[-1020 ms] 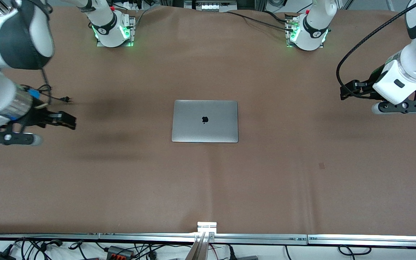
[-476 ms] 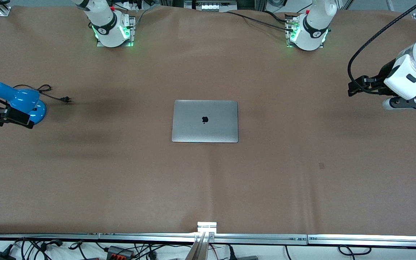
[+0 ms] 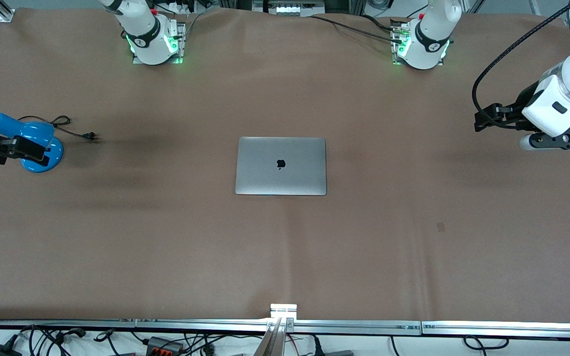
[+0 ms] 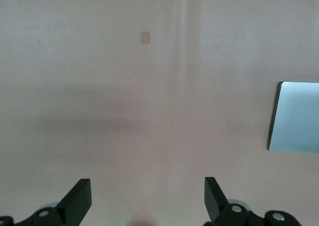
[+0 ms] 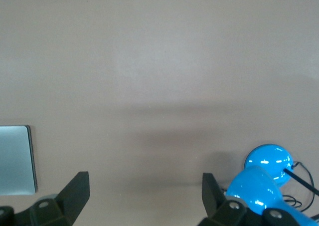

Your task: Close laptop with both arms from behind

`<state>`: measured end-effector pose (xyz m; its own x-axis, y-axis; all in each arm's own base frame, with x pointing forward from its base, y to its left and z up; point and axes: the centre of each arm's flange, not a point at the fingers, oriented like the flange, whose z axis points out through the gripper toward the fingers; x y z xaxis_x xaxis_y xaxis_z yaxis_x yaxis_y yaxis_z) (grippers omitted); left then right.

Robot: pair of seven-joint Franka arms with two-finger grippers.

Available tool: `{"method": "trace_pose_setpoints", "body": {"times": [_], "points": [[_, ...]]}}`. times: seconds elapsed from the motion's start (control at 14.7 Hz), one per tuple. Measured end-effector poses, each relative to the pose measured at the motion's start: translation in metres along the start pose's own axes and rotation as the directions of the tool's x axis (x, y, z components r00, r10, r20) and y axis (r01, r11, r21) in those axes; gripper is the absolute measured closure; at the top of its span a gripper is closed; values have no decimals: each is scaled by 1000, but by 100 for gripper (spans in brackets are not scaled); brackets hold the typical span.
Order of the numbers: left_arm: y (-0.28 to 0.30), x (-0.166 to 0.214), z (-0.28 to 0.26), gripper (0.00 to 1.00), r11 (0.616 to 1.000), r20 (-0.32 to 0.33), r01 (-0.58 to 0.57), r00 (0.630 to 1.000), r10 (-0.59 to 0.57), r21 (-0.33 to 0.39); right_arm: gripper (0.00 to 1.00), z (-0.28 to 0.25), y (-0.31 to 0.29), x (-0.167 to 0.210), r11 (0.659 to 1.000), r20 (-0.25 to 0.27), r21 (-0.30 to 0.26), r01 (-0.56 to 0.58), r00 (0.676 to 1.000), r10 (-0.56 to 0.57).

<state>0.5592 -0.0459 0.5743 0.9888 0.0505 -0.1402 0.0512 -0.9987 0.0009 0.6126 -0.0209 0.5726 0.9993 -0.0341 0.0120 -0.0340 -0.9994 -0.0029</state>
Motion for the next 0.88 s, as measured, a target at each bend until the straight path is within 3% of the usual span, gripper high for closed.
{"method": "trace_pose_setpoints", "body": {"times": [0.27,0.88], "points": [[2,0,0,0,1000,0,-5,1000,5,0,0,-7,2,-36,1000,2,-2,6,1000,-6],[2,0,0,0,1000,0,-5,1000,5,0,0,-24,-4,-47,1000,-22,-10,21,1000,-21]]}}
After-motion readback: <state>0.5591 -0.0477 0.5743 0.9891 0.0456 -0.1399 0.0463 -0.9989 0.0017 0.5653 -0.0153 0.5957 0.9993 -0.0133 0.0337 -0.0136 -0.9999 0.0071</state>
